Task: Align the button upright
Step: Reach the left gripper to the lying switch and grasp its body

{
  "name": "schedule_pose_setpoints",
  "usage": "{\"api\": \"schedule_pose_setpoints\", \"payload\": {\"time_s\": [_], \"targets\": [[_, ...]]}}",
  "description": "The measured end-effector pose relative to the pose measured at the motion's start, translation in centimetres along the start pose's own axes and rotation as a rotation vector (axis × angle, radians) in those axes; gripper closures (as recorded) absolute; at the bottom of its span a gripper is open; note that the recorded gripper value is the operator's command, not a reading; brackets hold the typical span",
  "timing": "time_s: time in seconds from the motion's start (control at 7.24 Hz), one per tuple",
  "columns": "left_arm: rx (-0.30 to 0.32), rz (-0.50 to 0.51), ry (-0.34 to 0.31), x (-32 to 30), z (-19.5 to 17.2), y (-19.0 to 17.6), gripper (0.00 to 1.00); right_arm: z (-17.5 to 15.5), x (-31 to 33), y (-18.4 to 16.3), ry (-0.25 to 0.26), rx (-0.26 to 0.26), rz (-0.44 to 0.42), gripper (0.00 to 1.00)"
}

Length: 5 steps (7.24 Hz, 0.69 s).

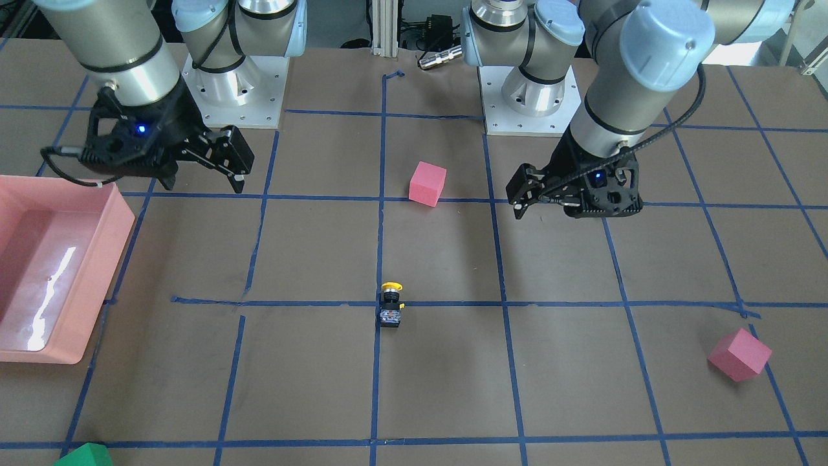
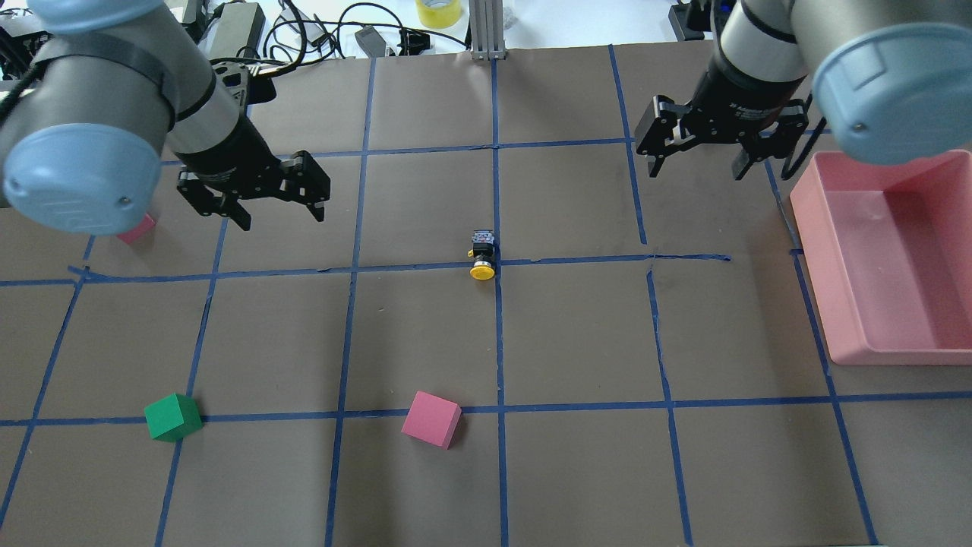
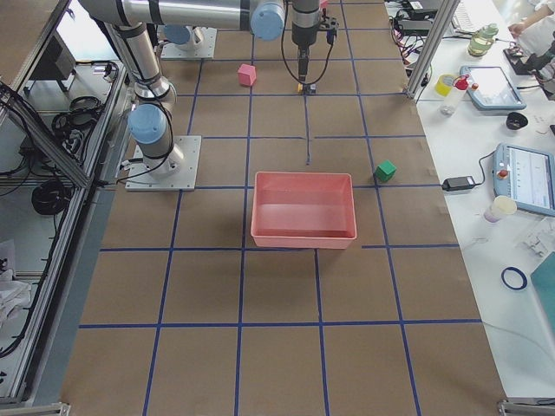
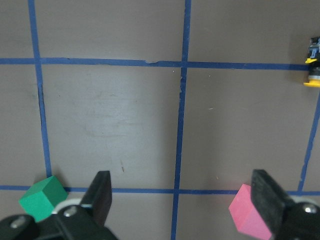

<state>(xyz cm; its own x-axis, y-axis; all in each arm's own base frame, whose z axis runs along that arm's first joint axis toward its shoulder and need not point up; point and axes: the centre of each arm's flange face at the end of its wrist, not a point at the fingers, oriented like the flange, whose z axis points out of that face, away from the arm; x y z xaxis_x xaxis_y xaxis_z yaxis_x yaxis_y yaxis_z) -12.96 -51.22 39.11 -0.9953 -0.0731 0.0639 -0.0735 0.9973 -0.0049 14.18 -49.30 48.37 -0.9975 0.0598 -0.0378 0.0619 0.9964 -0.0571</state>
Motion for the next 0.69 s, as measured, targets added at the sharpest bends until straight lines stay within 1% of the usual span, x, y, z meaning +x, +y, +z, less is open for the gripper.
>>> {"api": "schedule_pose_setpoints", "payload": {"time_s": [0.14, 0.28, 0.55, 0.69], "targets": [[0.026, 0.006, 0.019, 2.0, 2.2, -0.4, 0.0, -2.1, -1.0, 0.7, -0.002, 0.027, -0.021, 0.0], [0.039, 0.01, 0.029, 3.7, 4.1, -0.5, 0.0, -3.0, -2.6, 0.9, 0.005, 0.039, -0.051, 0.0], [0.025, 0.037, 0.036, 6.9, 8.1, -0.7, 0.0, -1.9, -4.0, 0.9, 0.041, 0.016, -0.084, 0.0], [0.031, 0.043, 0.039, 8.6, 9.8, -0.8, 0.0, -1.4, -4.0, 0.9, 0.05, 0.012, -0.09, 0.0]]}}
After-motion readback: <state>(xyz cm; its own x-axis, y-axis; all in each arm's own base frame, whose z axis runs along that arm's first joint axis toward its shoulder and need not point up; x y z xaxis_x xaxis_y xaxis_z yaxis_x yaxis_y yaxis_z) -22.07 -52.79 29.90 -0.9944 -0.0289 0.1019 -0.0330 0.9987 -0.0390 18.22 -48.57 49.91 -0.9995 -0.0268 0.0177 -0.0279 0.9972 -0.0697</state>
